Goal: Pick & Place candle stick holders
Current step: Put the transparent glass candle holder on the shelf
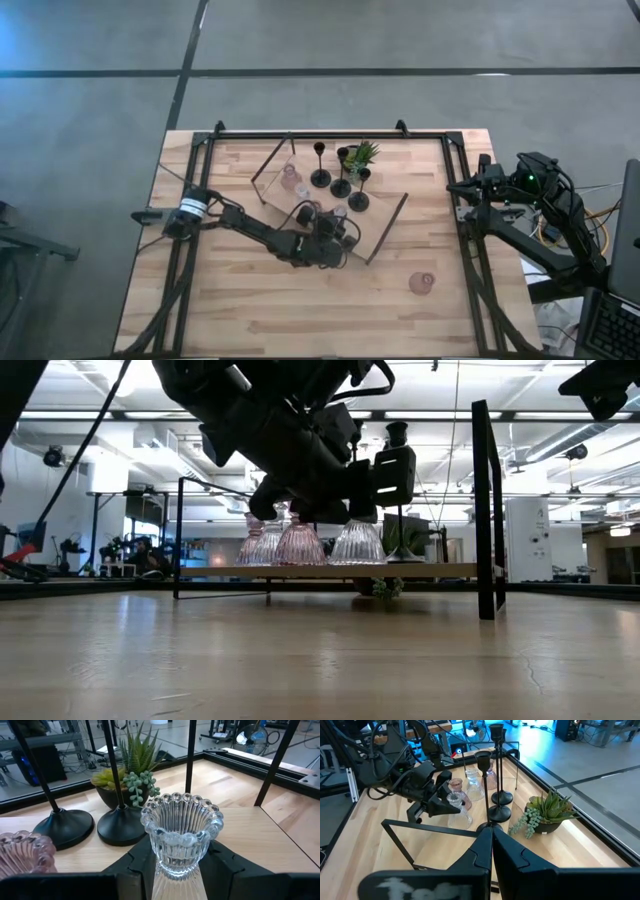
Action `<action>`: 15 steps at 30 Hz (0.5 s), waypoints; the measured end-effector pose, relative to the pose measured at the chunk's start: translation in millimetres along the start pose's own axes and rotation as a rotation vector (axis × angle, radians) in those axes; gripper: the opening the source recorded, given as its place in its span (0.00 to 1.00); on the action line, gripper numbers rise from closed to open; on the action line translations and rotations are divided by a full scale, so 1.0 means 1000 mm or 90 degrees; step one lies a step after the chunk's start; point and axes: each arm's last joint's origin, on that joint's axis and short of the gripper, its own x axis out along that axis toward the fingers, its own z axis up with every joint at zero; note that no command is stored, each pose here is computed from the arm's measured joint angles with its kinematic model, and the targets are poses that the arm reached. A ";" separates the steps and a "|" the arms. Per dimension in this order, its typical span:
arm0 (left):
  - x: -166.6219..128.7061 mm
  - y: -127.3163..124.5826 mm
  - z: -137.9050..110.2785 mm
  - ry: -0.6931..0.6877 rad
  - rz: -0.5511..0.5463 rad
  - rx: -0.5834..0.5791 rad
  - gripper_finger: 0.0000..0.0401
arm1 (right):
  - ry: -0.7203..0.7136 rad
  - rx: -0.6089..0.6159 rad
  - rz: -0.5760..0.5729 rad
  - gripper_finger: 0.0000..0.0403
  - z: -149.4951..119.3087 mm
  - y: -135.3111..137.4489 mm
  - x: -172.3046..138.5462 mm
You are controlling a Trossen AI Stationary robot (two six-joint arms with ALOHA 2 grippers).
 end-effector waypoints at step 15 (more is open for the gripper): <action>0.012 0.004 0.004 0.012 -0.007 -0.015 0.30 | 0.000 0.000 0.000 0.02 0.000 0.000 0.000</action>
